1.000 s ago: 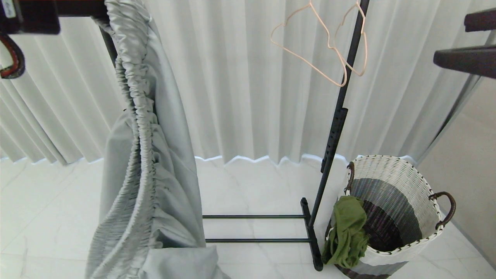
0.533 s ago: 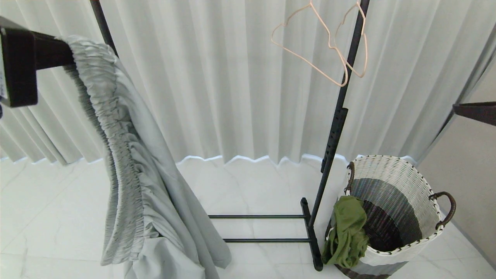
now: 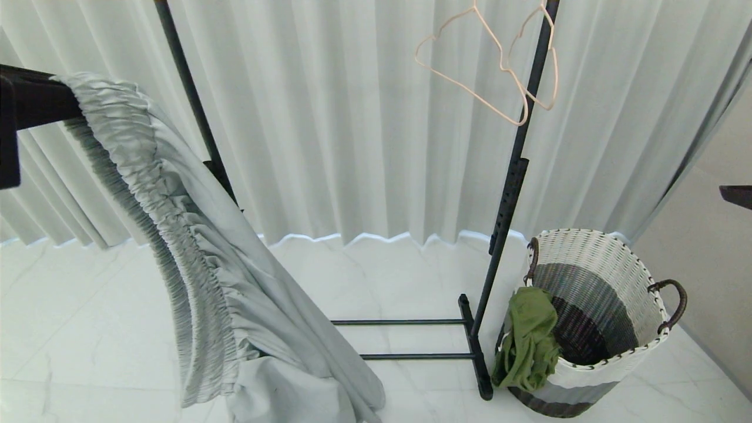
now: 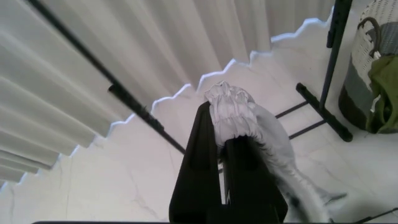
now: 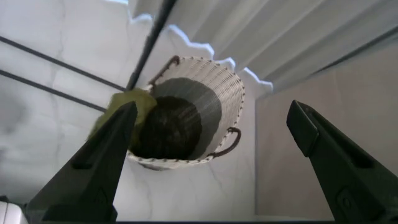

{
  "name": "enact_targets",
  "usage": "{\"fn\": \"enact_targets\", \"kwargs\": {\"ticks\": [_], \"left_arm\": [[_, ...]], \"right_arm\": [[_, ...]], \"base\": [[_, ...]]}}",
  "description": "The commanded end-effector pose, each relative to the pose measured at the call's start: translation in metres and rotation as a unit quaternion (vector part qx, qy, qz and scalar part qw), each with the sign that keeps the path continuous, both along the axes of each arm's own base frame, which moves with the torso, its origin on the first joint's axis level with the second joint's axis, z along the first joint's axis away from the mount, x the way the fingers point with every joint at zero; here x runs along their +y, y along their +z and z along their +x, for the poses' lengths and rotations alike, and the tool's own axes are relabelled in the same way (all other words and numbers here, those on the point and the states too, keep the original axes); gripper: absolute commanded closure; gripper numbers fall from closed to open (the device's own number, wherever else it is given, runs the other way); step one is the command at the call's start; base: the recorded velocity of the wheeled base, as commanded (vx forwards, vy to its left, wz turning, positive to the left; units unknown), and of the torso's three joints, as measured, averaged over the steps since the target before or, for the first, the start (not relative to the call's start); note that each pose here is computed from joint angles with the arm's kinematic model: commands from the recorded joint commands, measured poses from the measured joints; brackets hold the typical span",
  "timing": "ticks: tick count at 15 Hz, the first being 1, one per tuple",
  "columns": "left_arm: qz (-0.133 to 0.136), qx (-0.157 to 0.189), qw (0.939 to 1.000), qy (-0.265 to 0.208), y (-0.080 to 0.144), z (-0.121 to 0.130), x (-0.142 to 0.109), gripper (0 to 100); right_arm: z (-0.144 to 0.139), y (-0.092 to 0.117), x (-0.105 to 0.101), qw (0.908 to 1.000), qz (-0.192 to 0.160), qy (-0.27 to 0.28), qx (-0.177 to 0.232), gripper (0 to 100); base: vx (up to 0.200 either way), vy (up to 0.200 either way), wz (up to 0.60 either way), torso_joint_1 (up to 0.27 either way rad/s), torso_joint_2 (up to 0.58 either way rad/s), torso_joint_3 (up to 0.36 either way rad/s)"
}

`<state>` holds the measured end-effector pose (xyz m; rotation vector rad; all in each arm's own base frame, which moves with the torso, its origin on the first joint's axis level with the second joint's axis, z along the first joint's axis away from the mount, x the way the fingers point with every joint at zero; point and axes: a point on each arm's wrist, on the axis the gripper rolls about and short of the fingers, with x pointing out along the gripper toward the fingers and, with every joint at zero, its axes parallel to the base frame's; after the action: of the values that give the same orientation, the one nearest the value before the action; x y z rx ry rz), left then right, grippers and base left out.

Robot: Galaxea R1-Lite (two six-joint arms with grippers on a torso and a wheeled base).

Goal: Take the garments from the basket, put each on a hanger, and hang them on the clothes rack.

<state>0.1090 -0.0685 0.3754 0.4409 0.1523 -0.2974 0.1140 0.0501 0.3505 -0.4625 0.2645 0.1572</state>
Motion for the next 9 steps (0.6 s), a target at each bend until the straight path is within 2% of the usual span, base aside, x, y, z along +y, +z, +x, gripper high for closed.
{"fn": "enact_targets", "kwargs": {"ticks": [1, 3, 9], "left_arm": [[0.000, 0.000, 1.0000, 0.001, 0.0000, -0.0003, 0.0003, 100], [0.000, 0.001, 1.0000, 0.001, -0.0004, -0.0002, 0.0002, 100], [-0.001, -0.001, 1.0000, 0.001, 0.0000, -0.0012, 0.0009, 100]], "right_arm": [[-0.0010, 0.0000, -0.0018, 1.0000, 0.000, -0.005, -0.001, 0], [0.0001, 0.0001, -0.0045, 0.9999, -0.007, -0.015, -0.002, 0], [0.0027, 0.0022, -0.0047, 0.9996, -0.006, -0.022, -0.018, 0]], "base": [[-0.200, 0.200, 0.00, -0.002, 0.00, 0.012], [-0.200, 0.200, 0.00, -0.005, 0.00, 0.000], [0.000, 0.000, 0.00, 0.000, 0.00, 0.000]]}}
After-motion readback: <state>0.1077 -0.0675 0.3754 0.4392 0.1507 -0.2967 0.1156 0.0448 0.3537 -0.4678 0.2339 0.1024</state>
